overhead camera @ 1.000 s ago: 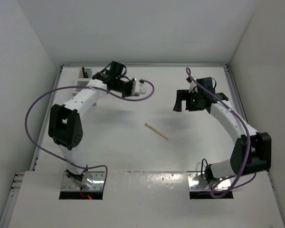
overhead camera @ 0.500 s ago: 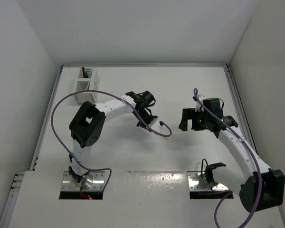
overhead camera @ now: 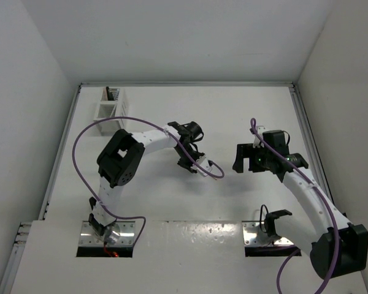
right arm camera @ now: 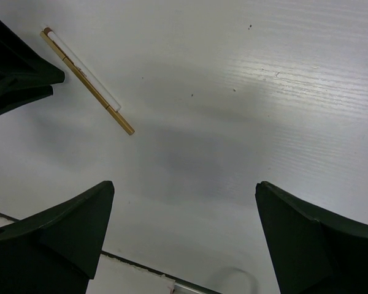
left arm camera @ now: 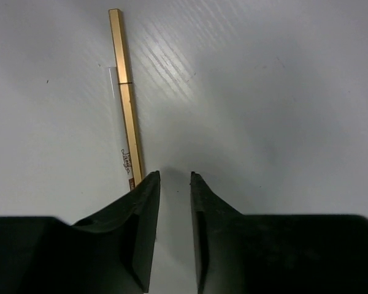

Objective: Organize the makeup

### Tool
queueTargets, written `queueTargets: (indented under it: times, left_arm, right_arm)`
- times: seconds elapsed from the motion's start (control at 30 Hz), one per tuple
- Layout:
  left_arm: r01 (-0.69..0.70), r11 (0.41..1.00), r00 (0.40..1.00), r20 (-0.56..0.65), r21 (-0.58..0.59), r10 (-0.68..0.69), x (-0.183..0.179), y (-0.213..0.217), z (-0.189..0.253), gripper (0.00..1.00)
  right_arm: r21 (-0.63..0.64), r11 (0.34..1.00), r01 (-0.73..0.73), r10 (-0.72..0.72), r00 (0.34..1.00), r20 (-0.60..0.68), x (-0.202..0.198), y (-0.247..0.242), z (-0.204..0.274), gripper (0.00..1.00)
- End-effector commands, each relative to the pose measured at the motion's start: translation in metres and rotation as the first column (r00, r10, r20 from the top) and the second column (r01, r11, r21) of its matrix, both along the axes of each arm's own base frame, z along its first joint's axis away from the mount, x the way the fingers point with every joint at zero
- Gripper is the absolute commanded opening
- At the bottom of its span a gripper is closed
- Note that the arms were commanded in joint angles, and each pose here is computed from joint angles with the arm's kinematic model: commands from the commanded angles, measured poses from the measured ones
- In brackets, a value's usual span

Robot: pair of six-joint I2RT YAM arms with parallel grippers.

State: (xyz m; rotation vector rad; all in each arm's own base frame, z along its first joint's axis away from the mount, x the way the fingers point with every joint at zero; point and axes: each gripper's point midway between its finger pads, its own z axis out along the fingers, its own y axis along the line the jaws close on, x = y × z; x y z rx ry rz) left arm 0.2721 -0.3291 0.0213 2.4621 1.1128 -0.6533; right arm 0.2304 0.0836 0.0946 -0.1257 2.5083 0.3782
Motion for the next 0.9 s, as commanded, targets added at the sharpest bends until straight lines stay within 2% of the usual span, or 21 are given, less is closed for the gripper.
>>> queueTargets:
  times: [0.0, 0.23, 0.57, 0.87]
  left_arm:
    - [0.003, 0.999, 1.0, 0.03, -0.032, -0.002, 0.007, -0.012, 0.01, 0.34]
    - [-0.002, 1.0, 0.997, 0.078, -0.031, 0.005, 0.02, -0.022, 0.018, 0.36]
    - [0.0, 1.0, 0.997, 0.072, 0.012, -0.001, 0.019, -0.02, 0.001, 0.24]
    - [0.006, 0.999, 0.998, 0.064, 0.045, -0.009, 0.013, -0.016, -0.009, 0.24]
  right_arm:
    - [-0.014, 1.0, -0.021, 0.021, 0.999, 0.03, 0.005, 0.001, 0.007, 0.98]
    - [-0.025, 0.999, -0.037, 0.038, 0.999, 0.036, 0.007, 0.0, 0.008, 0.98]
    - [-0.05, 0.998, -0.033, 0.035, 0.999, 0.037, 0.006, -0.005, 0.006, 0.99]
    - [-0.054, 0.998, -0.027, 0.029, 0.999, 0.042, 0.008, -0.005, 0.01, 0.99]
